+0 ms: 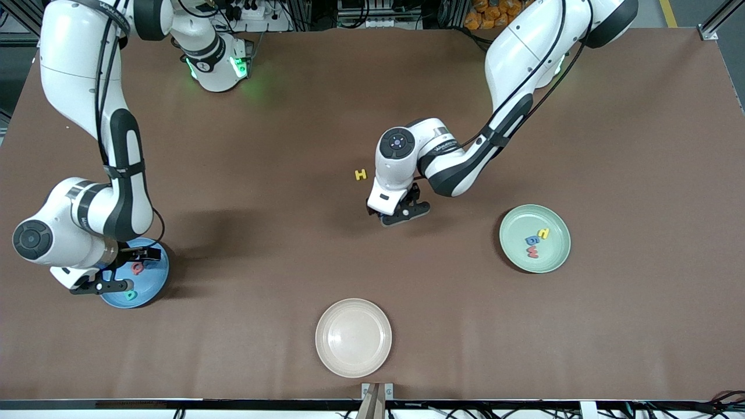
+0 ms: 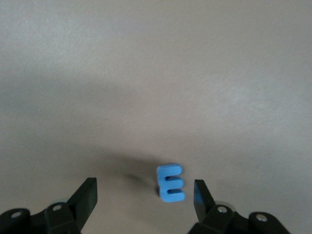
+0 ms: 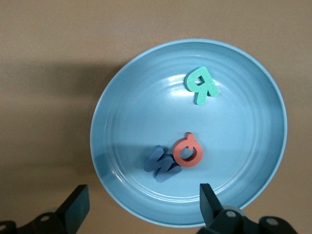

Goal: Sort uppercase to blue plate, lowercase to green plate
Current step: 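Lower the left gripper and grasp the blue 'e' letter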

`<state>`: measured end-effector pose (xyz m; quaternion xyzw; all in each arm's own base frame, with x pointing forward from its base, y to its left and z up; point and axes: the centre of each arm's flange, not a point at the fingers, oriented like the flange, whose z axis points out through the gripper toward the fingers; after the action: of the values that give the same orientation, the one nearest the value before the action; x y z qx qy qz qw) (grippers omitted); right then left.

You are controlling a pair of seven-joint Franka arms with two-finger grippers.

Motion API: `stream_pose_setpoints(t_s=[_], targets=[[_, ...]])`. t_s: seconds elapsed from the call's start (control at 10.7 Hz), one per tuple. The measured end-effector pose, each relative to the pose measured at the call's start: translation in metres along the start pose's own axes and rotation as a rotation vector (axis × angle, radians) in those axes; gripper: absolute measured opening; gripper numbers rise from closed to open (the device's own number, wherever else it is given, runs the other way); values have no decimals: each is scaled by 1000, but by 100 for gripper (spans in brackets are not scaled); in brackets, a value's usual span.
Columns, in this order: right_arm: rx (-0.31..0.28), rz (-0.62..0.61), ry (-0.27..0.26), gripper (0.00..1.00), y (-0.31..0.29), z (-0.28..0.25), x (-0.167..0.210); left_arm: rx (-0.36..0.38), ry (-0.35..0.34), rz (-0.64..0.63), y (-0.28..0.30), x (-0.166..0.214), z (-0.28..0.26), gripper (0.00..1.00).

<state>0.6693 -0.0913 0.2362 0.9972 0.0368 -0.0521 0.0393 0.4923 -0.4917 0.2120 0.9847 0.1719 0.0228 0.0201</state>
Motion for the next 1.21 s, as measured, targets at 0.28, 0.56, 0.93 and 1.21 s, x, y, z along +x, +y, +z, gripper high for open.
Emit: stream_pose_setpoints(t_s=[0.28, 0.56, 0.93, 1.21], targets=[[0, 0, -1, 100, 0, 0, 0, -3, 0, -11, 1, 7, 4, 85], [1, -2, -2, 100, -1, 1, 0, -1, -13, -16, 8, -3, 14, 81], [24, -4, -59, 100, -5, 5, -6, 0, -17, -22, 11, -5, 19, 80], [38, -3, -94, 100, -5, 7, -10, 4, -21, -23, 10, -6, 23, 77]])
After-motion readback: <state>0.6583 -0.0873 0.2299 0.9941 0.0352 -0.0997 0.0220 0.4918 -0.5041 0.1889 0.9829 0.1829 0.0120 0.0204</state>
